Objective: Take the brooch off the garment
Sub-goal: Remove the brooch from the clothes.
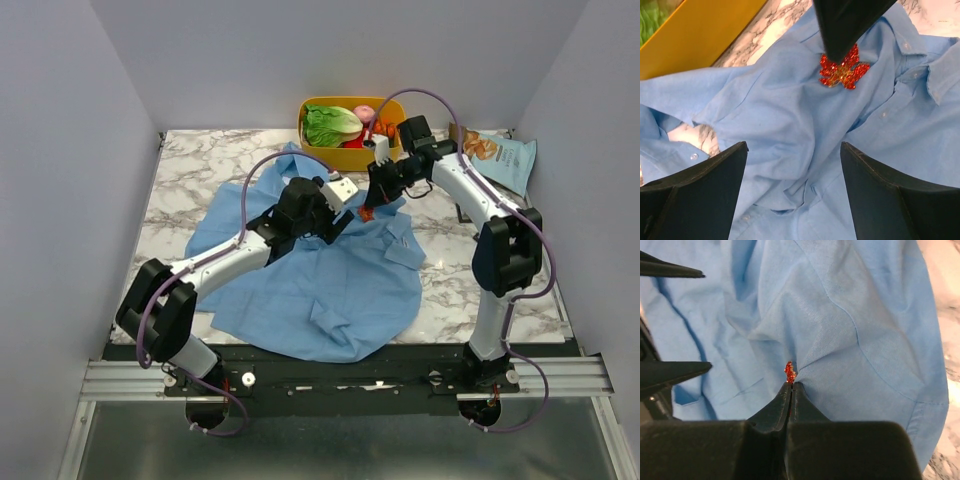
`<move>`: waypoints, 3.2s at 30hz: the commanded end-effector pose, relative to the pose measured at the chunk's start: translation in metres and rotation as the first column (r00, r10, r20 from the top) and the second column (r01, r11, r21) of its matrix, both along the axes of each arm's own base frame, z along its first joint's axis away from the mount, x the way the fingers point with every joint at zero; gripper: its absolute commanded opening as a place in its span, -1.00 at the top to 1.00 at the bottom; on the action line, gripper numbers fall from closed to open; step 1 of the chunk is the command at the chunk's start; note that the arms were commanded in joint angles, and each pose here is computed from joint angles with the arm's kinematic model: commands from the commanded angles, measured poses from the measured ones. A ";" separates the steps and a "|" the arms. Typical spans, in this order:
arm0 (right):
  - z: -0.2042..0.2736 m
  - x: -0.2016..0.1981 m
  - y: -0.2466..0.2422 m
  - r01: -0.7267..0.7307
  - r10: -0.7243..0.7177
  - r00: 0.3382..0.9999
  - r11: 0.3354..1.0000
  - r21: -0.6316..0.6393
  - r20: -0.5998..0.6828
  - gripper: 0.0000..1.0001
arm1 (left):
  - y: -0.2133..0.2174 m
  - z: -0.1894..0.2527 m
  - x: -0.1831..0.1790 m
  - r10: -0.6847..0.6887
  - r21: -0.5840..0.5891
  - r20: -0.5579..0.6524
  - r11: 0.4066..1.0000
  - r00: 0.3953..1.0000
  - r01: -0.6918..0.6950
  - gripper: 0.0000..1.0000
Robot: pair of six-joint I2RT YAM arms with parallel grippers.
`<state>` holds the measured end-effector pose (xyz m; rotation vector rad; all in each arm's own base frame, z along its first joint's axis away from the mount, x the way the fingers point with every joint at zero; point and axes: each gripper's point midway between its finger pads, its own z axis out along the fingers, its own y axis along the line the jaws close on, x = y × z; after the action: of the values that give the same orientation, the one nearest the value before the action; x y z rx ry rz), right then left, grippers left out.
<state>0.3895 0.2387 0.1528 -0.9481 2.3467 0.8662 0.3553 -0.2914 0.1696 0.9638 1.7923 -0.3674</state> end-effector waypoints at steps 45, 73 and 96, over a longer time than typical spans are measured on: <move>0.026 -0.036 0.020 -0.039 0.150 0.942 0.937 0.347 -0.299 0.83 | -0.010 0.055 -0.053 -0.060 0.061 0.912 0.998 0.406 0.011 -0.81; 0.036 -0.054 0.020 -0.070 0.207 0.925 0.918 0.391 -0.319 0.78 | -0.051 0.082 -0.069 -0.286 0.289 0.956 0.957 0.061 -0.028 -0.75; 0.029 -0.055 0.016 -0.082 0.209 0.925 0.926 0.369 -0.317 0.73 | -0.054 0.104 -0.069 -0.243 0.244 0.970 0.967 0.028 -0.072 -0.48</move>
<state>0.3368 0.2536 0.1732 -0.8695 2.3262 1.5441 0.3029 -0.3629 0.1717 1.4326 0.5076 0.4093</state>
